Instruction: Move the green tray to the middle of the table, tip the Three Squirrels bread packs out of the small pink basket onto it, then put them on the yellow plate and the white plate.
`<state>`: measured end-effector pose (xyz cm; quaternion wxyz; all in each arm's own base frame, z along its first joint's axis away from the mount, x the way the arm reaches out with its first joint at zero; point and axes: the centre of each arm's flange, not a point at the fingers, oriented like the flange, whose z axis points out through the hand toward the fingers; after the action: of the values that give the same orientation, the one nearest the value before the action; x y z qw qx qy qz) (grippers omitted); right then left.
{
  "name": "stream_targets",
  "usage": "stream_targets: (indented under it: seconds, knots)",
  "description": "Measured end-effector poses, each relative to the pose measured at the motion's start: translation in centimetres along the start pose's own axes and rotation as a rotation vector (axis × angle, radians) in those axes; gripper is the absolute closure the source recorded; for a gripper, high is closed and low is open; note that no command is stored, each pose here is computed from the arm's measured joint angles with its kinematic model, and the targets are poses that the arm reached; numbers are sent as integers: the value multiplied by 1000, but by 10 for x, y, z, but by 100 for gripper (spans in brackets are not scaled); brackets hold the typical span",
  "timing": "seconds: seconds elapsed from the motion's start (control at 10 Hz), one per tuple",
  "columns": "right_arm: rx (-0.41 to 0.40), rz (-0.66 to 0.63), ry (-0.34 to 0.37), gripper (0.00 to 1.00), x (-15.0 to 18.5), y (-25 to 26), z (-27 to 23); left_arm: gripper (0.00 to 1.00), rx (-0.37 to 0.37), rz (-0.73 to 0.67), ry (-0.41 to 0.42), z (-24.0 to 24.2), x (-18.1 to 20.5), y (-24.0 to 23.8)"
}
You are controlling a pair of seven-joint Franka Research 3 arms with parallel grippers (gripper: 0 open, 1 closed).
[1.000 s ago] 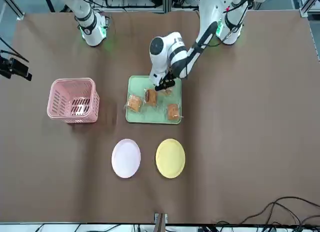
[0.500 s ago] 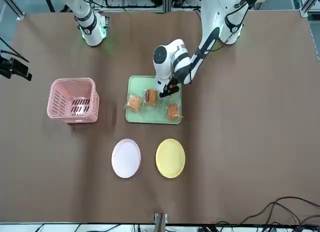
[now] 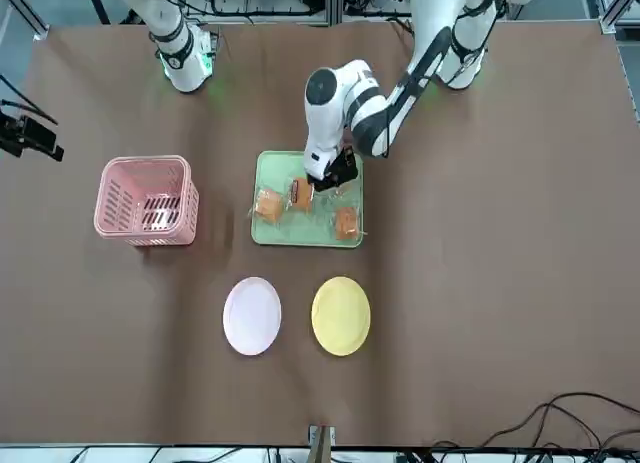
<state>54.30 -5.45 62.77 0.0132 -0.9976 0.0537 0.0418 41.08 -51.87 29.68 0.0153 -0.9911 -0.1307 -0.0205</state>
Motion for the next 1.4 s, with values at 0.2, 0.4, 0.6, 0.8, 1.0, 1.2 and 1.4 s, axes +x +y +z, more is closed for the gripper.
stream_targets:
  seconds: [0.2, 0.4, 0.6, 0.8, 1.0, 1.2, 1.4]
  knots:
    - [0, 0, 0, 3, 0, 0, 0, 0, -50, -46, 15, -12, 32, 14]
    - [0, 1, 0, 3, 0, 0, 0, 0, -67, -64, 28, 4, 63, 27]
    - [0, 1, 0, 3, 0, 1, 0, 0, -50, -38, 70, 32, 54, 51]
    - [0, 1, 0, 3, 0, 0, 0, 0, -27, -51, 98, 54, 27, 70]
    - [0, 0, 0, 3, 0, 0, 0, 0, -19, -62, 99, 63, 20, 73]
    - [0, 0, 0, 3, 0, 0, 0, 0, -34, -68, 103, 65, 26, 73]
    - [0, -2, 0, 3, 0, -1, 0, 0, -58, -67, 98, 76, 24, 76]
